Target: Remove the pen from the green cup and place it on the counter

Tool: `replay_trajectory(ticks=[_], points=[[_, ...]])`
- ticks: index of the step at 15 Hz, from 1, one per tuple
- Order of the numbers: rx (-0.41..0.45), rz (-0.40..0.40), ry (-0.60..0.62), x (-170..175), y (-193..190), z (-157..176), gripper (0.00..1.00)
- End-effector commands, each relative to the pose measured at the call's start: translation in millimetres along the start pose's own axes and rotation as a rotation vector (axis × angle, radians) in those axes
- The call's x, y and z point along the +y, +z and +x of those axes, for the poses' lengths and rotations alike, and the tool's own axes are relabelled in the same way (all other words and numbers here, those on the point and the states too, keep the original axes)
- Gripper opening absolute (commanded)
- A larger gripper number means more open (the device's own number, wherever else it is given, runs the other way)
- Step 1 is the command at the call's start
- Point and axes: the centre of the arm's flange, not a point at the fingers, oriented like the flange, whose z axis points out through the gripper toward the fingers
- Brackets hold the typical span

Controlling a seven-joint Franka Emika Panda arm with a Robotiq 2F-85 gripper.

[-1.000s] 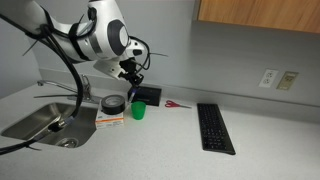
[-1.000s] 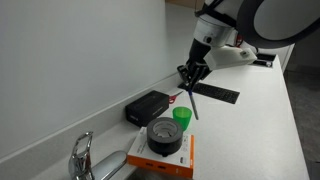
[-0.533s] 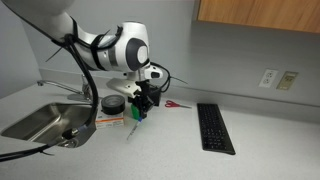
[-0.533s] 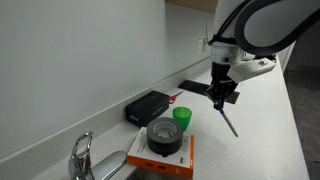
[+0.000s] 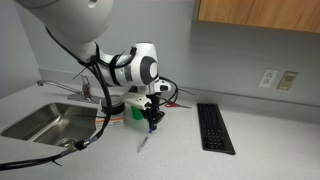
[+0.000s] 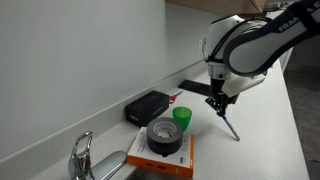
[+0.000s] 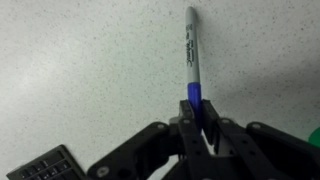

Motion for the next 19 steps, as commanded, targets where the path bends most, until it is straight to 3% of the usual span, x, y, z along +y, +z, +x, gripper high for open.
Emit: replay_trajectory(ticks=[1,2,10,19], points=[[0.021,-0.029,0.004,-10.3,5.0,19.4,0.27],[0.03,-0.033,0.003,-11.5,5.1,20.9,0.42],[0.079,-0.012,-0.017,-21.0,-12.4,28.9,0.99],[0.072,0.0,-0.024,-20.4,-14.0,28.5,1.0]])
